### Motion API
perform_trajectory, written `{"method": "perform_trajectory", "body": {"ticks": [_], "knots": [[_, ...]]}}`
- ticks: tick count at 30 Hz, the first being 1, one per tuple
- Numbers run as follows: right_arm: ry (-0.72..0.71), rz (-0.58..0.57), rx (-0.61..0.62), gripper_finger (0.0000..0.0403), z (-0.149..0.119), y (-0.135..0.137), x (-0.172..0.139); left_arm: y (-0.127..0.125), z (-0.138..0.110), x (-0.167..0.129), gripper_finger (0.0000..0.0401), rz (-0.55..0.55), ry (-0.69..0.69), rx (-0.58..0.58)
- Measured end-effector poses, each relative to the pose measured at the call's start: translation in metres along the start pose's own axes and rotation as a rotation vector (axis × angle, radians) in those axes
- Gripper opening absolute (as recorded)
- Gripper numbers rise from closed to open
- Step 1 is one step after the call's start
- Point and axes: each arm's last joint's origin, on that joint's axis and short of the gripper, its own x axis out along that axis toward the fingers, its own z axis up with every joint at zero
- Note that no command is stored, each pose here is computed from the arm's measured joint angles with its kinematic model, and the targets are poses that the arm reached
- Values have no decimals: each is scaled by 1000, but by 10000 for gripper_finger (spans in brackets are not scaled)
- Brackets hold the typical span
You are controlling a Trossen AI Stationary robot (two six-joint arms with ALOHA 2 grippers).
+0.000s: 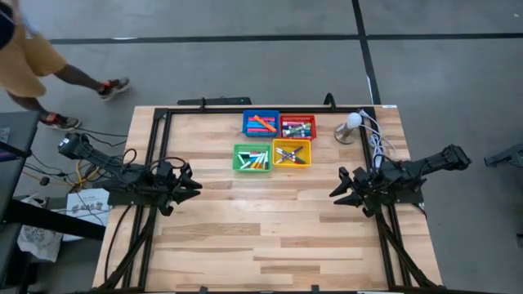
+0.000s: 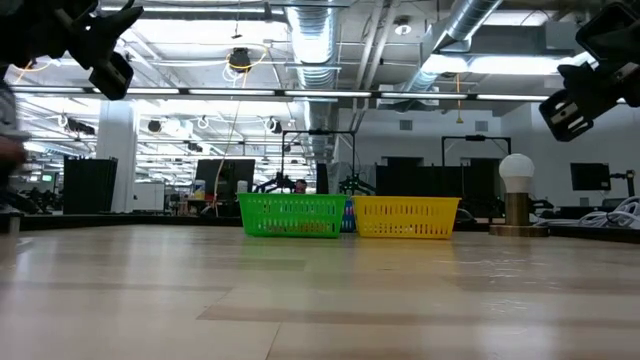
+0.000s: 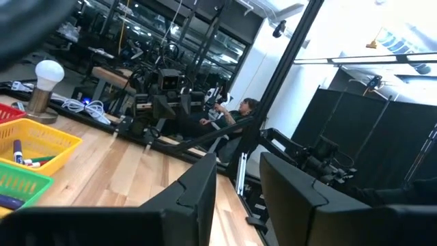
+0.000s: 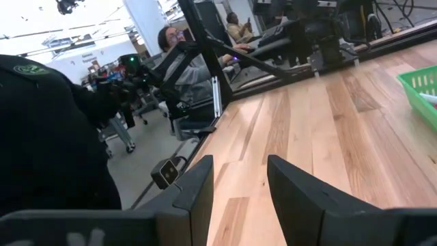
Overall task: Pick & Place Markers
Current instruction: Return to Home Position
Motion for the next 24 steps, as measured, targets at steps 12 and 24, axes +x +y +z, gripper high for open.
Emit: {"method": "perform_trajectory", "body": {"ticks": [12,24], "knots": [[0,0,0,130,0,0,0,0,0,0,113,0,0,0],[1,0,0,130,0,0,0,-3,22,-14,113,-68,-183,-63]]}}
